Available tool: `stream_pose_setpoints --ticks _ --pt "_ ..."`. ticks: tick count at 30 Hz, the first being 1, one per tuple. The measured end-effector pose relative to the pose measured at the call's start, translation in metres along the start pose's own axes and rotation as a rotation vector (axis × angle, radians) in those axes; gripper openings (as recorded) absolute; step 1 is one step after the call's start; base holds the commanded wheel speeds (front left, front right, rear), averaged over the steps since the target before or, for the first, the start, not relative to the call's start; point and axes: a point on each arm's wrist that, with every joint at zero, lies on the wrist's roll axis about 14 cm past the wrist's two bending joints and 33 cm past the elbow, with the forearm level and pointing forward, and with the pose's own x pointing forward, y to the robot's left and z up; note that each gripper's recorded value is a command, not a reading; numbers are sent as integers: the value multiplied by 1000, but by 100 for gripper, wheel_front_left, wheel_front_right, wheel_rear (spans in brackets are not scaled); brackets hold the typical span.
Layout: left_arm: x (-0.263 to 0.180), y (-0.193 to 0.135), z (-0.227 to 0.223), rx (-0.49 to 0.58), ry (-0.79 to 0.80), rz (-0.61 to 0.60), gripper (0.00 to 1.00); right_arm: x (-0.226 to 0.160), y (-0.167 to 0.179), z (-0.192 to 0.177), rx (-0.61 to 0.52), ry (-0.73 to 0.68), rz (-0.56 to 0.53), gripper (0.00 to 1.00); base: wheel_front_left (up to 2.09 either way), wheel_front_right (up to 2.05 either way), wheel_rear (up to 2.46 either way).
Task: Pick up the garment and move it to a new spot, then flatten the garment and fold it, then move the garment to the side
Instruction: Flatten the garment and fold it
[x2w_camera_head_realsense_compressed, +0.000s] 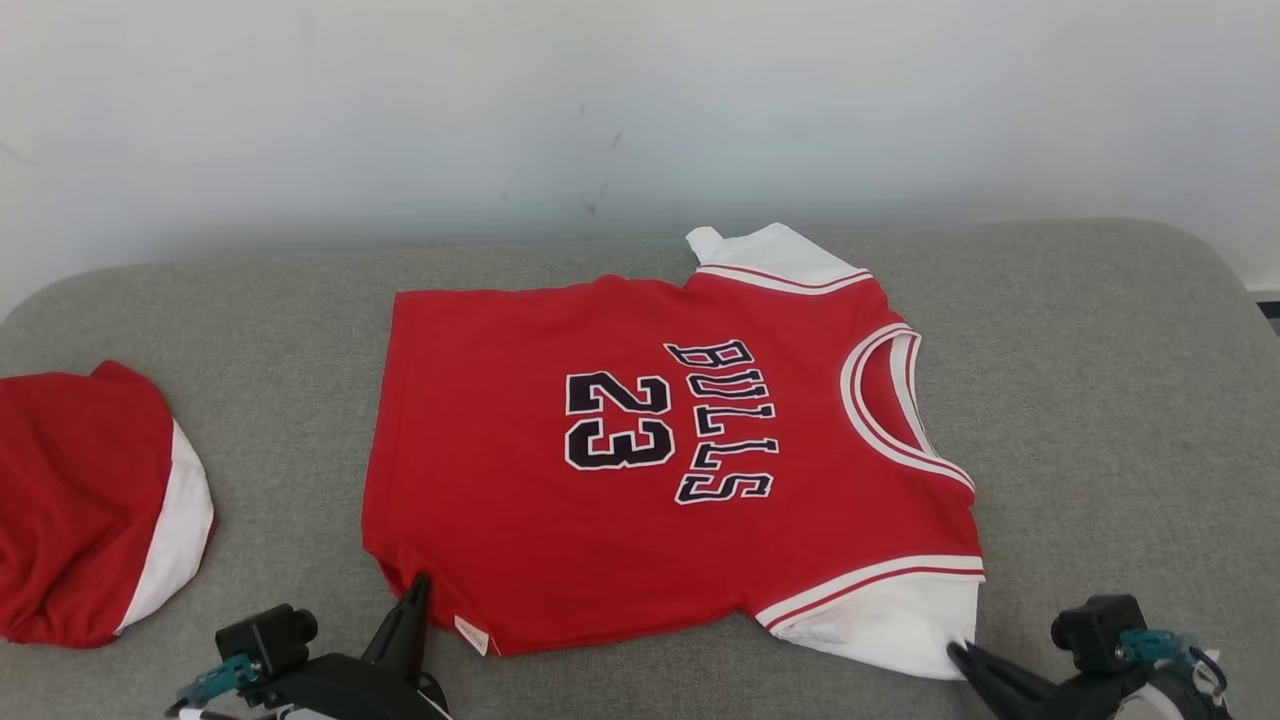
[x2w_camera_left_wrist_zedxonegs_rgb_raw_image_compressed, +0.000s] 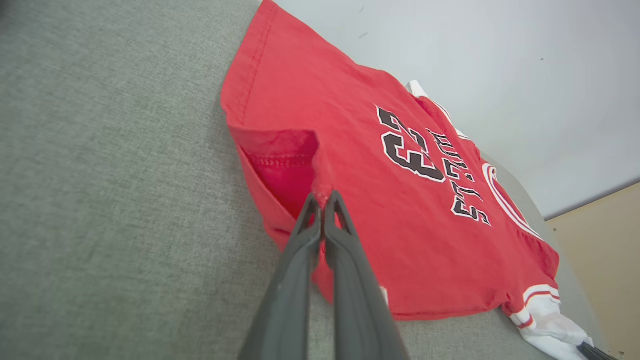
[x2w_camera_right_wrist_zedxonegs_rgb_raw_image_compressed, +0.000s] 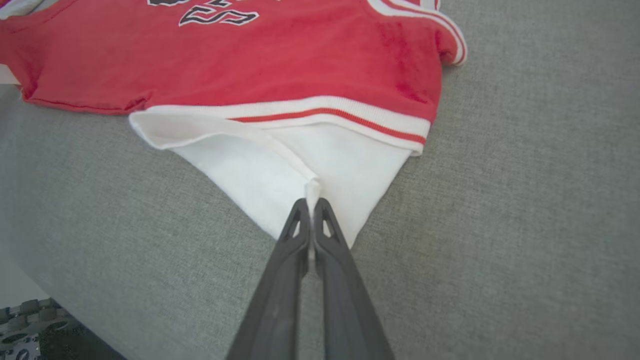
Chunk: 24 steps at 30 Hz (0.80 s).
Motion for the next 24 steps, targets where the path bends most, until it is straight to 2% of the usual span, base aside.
stream_pose_setpoints --ticks 4,6,7,8,9,10,11,12,13,19,24 --pt "0 0 -2 1 5 -1 0 -7 6 -13 39 44 19 0 0 0 0" --pt "0 0 -2 2 6 -1 0 -9 11 -18 54 62 32 12 0 0 0" --pt "0 0 -2 3 6 -1 0 -9 13 -17 62 63 38 2 0 0 0" --pt "0 0 -2 3 6 -1 0 -10 15 -17 65 66 46 2 0 0 0" --pt "0 0 -2 3 7 -1 0 -10 16 -17 71 70 51 7 0 0 0" --pt "0 0 -2 3 7 -1 0 -10 17 -16 86 67 54 27 0 0 0" --pt "0 0 -2 3 8 -1 0 -10 18 -14 100 62 56 40 0 0 0" --pt "1 0 -3 2 9 -2 0 -10 18 -13 110 63 59 98 0 0 0" --pt "1 0 -3 2 9 -2 0 -10 19 -12 112 63 63 100 0 0 0" --pt "0 0 -2 4 7 -2 0 -13 18 6 184 9 73 100 0 0 0" --pt "0 0 -1 5 4 -1 0 -16 9 6 193 10 48 100 0 0 0"
